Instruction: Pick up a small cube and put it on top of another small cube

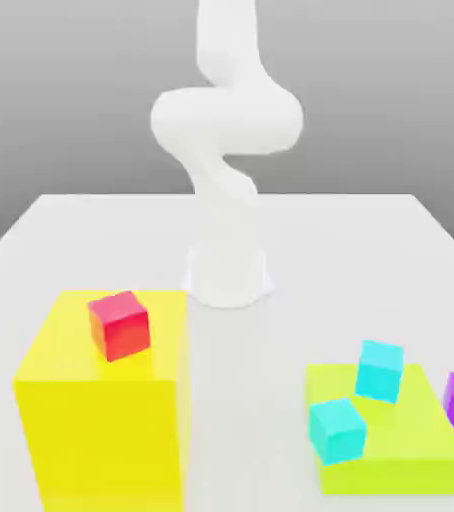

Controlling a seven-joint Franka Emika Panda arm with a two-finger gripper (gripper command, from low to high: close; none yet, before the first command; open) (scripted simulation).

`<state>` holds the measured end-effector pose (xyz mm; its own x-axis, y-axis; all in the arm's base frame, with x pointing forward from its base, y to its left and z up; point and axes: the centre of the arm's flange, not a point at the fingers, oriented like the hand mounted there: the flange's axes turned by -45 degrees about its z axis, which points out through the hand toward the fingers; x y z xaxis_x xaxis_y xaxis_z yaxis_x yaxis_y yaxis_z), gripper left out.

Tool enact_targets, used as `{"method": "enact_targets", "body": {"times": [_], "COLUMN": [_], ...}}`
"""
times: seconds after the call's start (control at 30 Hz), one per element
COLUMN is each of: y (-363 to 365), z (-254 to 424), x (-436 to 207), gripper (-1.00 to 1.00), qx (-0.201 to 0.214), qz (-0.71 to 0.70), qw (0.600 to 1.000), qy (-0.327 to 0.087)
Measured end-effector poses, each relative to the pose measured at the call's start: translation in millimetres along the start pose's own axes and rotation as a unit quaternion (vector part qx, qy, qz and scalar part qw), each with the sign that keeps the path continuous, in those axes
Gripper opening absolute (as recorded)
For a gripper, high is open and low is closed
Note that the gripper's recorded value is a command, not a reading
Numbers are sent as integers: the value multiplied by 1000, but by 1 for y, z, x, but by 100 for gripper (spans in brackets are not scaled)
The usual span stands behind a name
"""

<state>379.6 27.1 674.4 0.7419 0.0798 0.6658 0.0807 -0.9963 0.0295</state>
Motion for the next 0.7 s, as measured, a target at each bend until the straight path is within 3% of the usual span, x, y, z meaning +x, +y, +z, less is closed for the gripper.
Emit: {"method": "enact_targets", "body": {"times": [0.37, 0.7], "y": [-146, -285], "z": [195, 305], "x": [-62, -219], "gripper": [0, 0], "qx": [84, 169], "qz": [-220, -423], "qw": [962, 856], "qy": [-141, -244]}}
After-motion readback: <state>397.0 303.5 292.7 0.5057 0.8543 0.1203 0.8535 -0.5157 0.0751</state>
